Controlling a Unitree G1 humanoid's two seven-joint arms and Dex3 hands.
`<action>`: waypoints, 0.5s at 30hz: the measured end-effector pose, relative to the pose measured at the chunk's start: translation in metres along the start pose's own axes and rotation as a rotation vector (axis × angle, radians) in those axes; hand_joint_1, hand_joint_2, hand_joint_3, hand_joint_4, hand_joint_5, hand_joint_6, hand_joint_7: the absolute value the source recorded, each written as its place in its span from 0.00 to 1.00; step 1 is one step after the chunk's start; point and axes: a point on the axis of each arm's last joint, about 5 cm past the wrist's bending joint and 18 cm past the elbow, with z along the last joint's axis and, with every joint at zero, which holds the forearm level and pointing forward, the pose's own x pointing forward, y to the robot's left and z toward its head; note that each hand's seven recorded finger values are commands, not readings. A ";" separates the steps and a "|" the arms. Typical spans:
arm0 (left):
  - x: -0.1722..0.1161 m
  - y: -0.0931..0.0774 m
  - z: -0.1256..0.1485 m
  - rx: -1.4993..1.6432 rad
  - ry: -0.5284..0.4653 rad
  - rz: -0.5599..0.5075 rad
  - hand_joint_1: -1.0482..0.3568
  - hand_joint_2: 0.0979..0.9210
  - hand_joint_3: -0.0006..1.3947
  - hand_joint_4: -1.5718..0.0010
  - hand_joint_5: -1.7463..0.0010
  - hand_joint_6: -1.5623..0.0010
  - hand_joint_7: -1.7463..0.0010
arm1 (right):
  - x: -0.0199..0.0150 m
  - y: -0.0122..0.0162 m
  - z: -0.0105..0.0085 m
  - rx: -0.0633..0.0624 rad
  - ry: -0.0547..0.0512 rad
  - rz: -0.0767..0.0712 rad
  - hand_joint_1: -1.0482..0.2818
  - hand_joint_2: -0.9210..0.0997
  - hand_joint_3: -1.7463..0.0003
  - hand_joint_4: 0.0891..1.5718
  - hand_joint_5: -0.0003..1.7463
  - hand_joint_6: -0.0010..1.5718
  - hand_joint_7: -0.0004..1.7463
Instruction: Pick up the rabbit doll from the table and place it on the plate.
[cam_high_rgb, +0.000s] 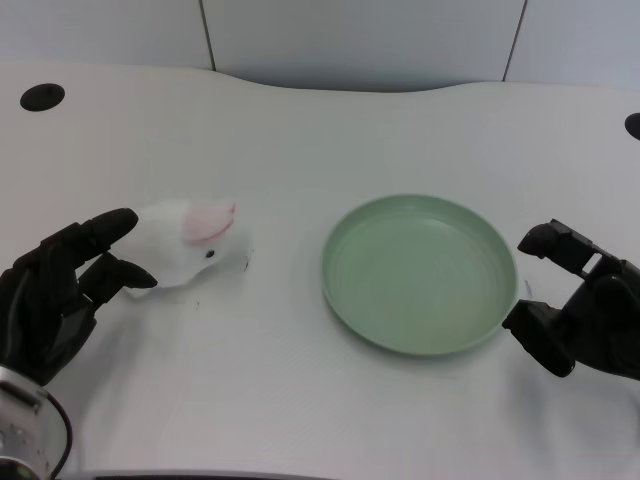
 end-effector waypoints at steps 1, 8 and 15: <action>0.000 0.000 0.000 0.000 0.000 0.000 0.07 1.00 0.42 0.74 0.09 0.38 0.93 | 0.0000 0.0000 0.0000 0.000 0.000 0.000 0.23 0.00 0.90 0.51 1.00 0.46 0.77; 0.000 0.000 0.000 0.000 0.001 -0.001 0.07 1.00 0.43 0.75 0.09 0.38 0.93 | 0.0000 0.0000 0.0000 0.000 0.000 0.000 0.23 0.00 0.90 0.51 1.00 0.46 0.77; 0.000 0.000 0.000 0.001 0.001 -0.001 0.07 1.00 0.43 0.75 0.08 0.38 0.93 | 0.0000 0.0000 0.0000 0.000 0.000 0.000 0.23 0.00 0.90 0.51 1.00 0.46 0.77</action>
